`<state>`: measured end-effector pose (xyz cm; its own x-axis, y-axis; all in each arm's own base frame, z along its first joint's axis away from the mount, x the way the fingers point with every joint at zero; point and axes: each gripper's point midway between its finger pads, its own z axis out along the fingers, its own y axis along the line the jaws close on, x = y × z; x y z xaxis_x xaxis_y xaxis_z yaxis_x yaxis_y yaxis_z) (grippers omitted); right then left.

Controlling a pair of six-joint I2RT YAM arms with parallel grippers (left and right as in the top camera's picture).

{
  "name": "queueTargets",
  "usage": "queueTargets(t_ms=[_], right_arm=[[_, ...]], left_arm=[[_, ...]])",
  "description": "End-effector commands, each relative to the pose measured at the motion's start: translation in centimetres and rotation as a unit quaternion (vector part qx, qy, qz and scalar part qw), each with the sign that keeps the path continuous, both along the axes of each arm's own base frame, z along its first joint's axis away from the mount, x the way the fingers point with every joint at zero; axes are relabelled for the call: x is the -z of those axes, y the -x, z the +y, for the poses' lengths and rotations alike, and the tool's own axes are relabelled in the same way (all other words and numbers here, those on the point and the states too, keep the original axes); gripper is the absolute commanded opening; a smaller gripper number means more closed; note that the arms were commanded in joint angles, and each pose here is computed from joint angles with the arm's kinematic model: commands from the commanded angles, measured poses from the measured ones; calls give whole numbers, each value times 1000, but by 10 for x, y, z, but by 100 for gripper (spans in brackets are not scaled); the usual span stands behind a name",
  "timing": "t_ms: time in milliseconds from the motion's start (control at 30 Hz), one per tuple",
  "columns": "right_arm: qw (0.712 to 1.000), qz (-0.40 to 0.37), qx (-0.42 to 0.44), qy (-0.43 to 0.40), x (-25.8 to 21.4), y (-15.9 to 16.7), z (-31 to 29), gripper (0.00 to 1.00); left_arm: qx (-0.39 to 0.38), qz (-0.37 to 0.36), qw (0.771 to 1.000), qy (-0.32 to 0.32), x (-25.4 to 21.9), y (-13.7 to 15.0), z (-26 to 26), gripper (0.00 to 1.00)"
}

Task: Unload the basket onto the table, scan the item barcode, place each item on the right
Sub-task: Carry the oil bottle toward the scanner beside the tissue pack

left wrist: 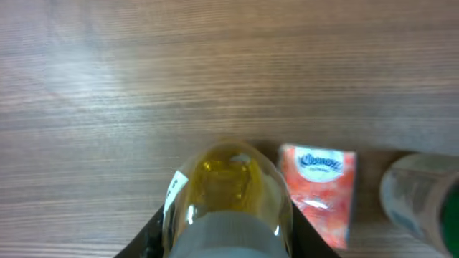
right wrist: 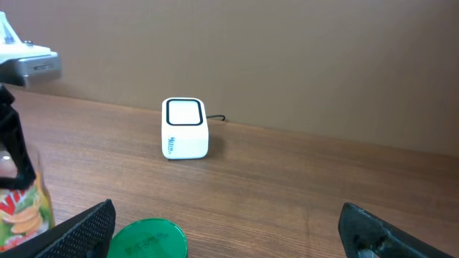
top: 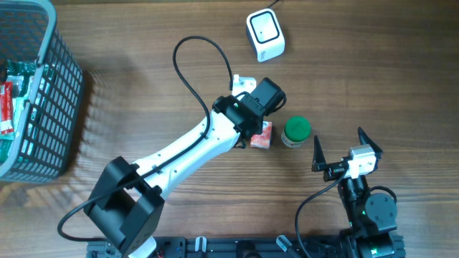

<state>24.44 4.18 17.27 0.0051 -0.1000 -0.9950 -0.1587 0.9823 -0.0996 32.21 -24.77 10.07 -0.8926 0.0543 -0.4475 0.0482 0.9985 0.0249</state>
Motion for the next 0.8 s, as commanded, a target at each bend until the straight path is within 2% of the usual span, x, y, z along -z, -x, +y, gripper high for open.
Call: queueTargets(t_ms=[0,200,467,600,633,733,767], right_arm=[[1000,-1,3,3,0,0,-1,100],[1000,-1,3,2,0,0,-1,100],[1000,-1,3,2,0,0,-1,100],[1000,-1,3,2,0,0,-1,100],[1000,-1,3,2,0,0,-1,100],[1000,-1,3,2,0,0,-1,100],[1000,-1,3,2,0,0,-1,100]], left_arm=[[-1,24,999,36,8,8,-12,26],[-48,37,995,83,8,10,-21,27],[-43,44,993,98,7,12,-27,29],[-41,44,993,97,8,12,-27,39],[-40,44,994,96,8,12,-27,50],[-39,46,994,96,7,13,-27,57],[-38,45,994,97,6,13,-27,65]])
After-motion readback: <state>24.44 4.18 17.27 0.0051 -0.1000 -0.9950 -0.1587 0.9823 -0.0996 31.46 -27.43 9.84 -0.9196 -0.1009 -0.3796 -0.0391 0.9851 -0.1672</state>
